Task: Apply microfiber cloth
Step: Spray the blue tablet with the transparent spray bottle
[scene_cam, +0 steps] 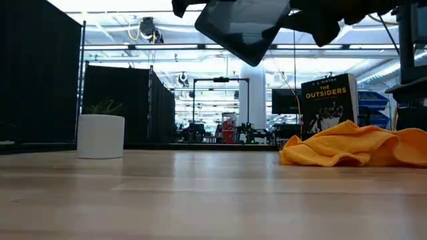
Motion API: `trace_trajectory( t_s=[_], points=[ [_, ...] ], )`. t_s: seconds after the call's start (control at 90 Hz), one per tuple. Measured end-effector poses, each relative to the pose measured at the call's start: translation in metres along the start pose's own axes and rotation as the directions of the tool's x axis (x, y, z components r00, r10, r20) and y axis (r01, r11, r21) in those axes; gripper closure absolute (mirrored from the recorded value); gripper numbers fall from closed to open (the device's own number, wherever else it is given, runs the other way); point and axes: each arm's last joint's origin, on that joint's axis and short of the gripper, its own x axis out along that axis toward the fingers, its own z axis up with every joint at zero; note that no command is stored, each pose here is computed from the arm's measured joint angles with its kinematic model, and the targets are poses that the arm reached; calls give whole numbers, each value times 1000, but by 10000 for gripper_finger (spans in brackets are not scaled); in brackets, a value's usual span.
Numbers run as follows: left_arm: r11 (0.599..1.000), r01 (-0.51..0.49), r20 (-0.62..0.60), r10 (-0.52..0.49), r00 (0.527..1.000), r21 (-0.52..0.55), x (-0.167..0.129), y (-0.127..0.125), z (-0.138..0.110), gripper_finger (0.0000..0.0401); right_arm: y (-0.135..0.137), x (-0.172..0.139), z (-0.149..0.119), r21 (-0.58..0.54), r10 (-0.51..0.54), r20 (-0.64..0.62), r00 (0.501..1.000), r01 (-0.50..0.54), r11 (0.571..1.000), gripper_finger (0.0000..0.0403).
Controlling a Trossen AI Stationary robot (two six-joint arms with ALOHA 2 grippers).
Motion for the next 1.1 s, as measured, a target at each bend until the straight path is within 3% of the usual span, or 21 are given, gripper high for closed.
trace_trajectory(
  t_s=[0.189,0.356,0.489,0.756,1.1],
  points=[
    [1000,3,15,-3,1000,-8,-1,0,3,394,2,-1,17,-11,57,165,985,-56,998,188],
    [1000,12,23,-12,1000,-11,-1,0,3,394,2,-2,24,-47,129,226,966,-121,992,198],
    [1000,17,27,-16,1000,-12,-1,0,4,394,0,1,22,-37,148,211,966,-143,989,245],
    [999,34,34,-33,999,-6,-1,-1,4,394,0,6,18,-63,143,193,971,-133,989,388],
    [1000,16,31,-16,999,-6,0,-1,4,395,-1,7,16,-35,142,173,975,-138,990,398]
  ],
)
